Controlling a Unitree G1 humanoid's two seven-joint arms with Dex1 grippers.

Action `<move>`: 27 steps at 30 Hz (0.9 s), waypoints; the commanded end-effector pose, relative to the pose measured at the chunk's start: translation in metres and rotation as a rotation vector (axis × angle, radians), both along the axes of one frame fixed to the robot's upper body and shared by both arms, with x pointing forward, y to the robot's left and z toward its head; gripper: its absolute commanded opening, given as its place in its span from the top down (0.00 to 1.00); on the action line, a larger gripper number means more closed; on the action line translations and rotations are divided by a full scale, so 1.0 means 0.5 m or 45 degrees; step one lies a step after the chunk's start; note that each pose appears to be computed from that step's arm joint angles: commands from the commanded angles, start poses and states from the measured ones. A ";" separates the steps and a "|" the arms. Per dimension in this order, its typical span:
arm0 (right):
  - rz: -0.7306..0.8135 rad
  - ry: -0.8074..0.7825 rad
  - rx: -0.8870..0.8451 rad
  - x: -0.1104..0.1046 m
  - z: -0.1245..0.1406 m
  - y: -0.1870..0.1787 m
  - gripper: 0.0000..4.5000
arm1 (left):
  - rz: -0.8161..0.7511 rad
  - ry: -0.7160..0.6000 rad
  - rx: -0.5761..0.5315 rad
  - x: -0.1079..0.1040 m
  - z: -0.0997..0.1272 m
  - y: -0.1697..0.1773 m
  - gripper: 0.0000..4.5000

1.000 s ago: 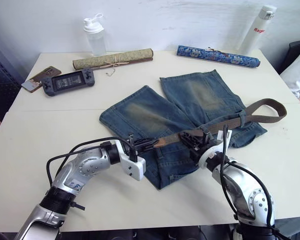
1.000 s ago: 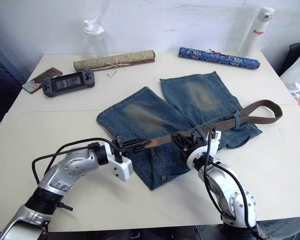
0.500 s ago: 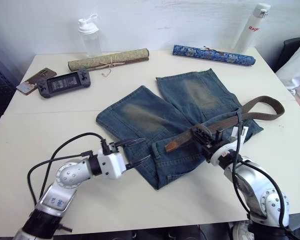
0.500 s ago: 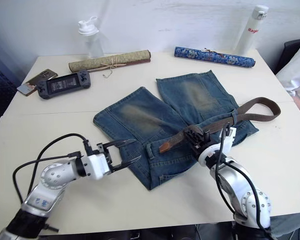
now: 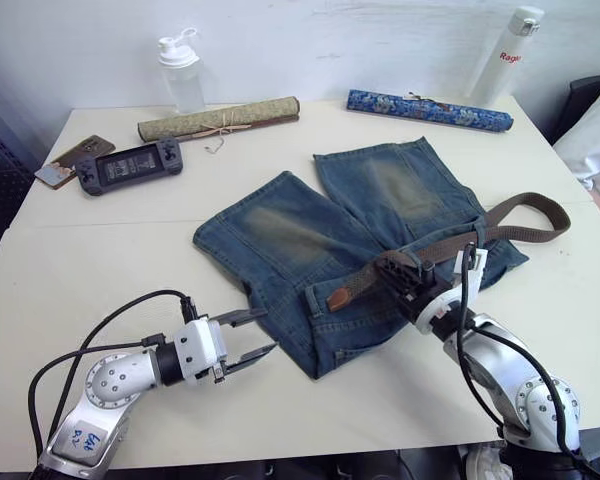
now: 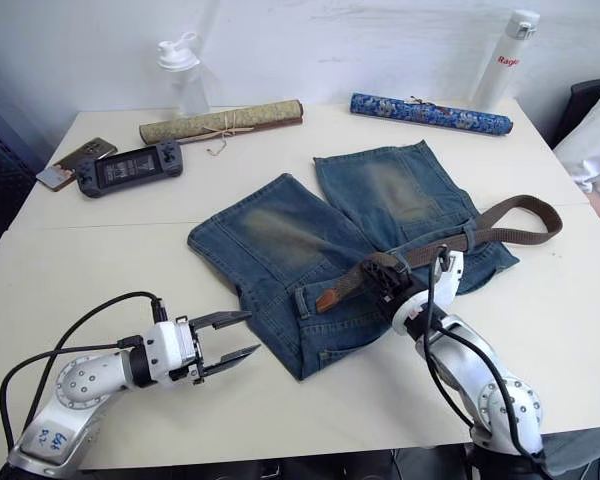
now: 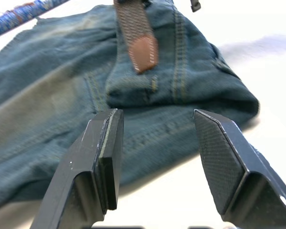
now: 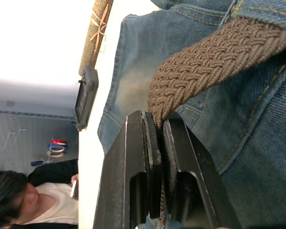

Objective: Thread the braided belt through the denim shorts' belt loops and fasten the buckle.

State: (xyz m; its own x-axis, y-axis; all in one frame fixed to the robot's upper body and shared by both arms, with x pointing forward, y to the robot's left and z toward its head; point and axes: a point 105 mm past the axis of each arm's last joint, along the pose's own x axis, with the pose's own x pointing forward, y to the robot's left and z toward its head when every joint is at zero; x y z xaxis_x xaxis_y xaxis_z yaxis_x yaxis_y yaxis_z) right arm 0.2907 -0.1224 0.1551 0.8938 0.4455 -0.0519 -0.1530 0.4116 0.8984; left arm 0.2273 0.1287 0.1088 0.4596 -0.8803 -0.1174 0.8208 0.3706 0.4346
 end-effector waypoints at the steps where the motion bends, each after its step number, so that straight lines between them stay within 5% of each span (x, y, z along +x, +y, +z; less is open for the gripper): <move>1: 0.026 -0.078 -0.045 0.001 0.017 0.026 1.00 | 0.005 -0.055 -0.002 0.000 0.003 0.005 0.42; 19: 0.149 -0.114 -0.308 -0.004 -0.023 0.091 1.00 | 0.025 -0.064 -0.048 0.008 -0.006 0.016 0.42; 27: 0.299 0.137 -0.104 -0.013 -0.078 0.137 1.00 | 0.015 -0.165 0.035 0.021 -0.002 0.008 0.42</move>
